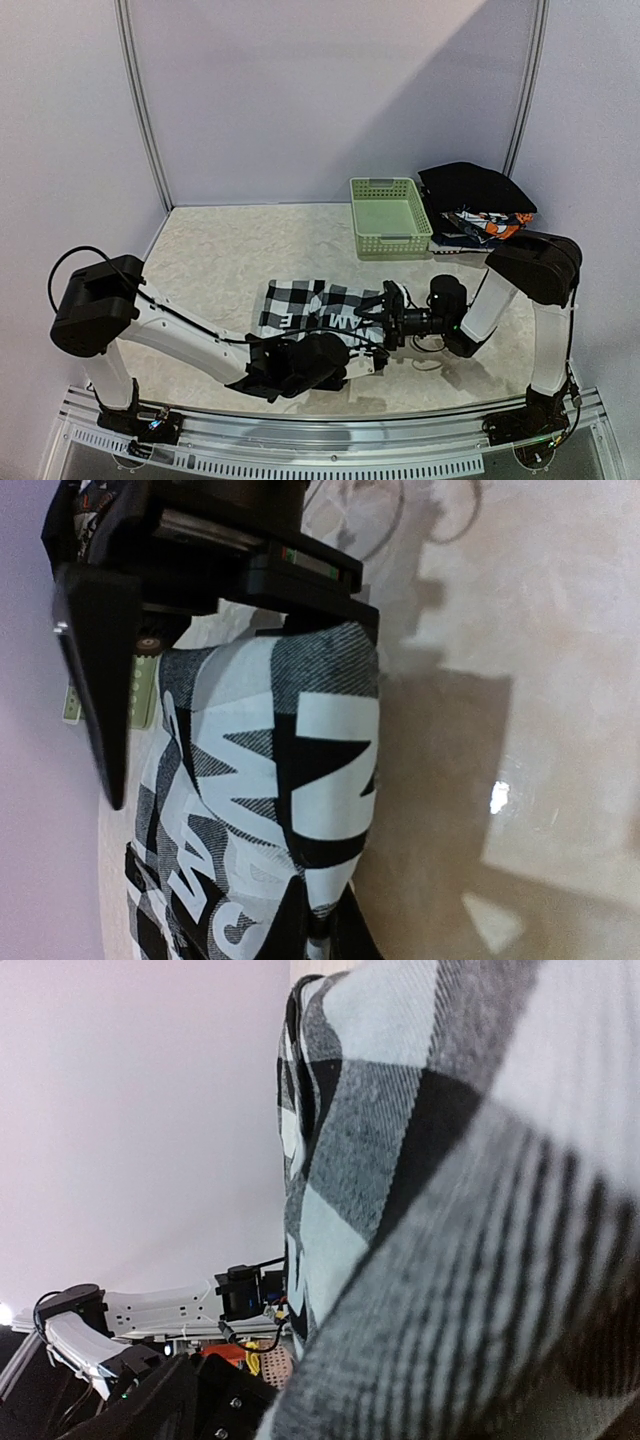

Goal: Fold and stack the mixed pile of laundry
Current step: Pass from the left arm to the right

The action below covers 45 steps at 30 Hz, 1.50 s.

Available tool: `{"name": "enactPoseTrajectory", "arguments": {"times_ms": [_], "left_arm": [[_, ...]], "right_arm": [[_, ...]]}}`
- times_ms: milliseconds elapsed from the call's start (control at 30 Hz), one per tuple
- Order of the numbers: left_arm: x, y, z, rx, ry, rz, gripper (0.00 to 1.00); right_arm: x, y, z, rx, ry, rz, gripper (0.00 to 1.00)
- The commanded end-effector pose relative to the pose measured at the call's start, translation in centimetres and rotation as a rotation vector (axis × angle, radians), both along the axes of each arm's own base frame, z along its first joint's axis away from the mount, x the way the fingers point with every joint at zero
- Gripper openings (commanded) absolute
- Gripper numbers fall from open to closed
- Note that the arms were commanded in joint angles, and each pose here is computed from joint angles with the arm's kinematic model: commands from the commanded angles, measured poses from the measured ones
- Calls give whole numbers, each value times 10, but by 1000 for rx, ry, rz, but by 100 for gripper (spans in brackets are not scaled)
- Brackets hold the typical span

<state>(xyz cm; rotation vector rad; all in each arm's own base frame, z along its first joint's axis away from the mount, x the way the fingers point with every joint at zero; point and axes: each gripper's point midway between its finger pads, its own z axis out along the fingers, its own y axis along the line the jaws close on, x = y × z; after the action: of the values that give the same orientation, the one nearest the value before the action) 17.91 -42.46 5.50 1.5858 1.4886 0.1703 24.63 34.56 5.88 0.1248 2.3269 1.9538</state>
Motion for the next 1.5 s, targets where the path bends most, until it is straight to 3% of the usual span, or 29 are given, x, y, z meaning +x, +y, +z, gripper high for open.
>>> {"name": "enactPoseTrajectory", "arguments": {"times_ms": [0, 100, 267, 333, 367, 500, 633, 800, 1133, 1333, 1467], "left_arm": [[1, -5, 18, -84, 21, 0, 0], [1, -4, 17, -84, 22, 3, 0], [-2, -3, 14, -84, 41, -7, 0], [-5, -3, 12, -84, 54, -12, 5], [-6, -2, 11, -88, 68, -9, 16], [-15, 1, 32, -219, 158, -4, 76], [-16, 16, 55, -338, 251, 36, 98], [-1, 44, 69, -430, 336, 144, 99], [37, 99, 76, -561, 390, 393, 98], [35, 104, 59, -563, 446, 369, 92], [37, 94, 47, -580, 498, 344, 74]], "right_arm": [[-3, 2, -16, -19, 42, 3, 72], [-1, 2, -17, -25, 39, 1, 47], [-1, 2, -18, -27, 33, 2, 26], [-1, 3, -16, -22, 28, 6, 16], [0, 3, -14, -20, 26, 7, 11], [-1, 2, -14, -34, 26, 21, 2], [-2, -5, -33, -163, 43, 40, 0], [0, -20, -44, -438, -30, 96, 0], [27, -61, -20, -898, -235, 189, 0], [48, -68, 15, -994, -392, 209, 0], [56, -66, 35, -1017, -454, 235, 0]]}}
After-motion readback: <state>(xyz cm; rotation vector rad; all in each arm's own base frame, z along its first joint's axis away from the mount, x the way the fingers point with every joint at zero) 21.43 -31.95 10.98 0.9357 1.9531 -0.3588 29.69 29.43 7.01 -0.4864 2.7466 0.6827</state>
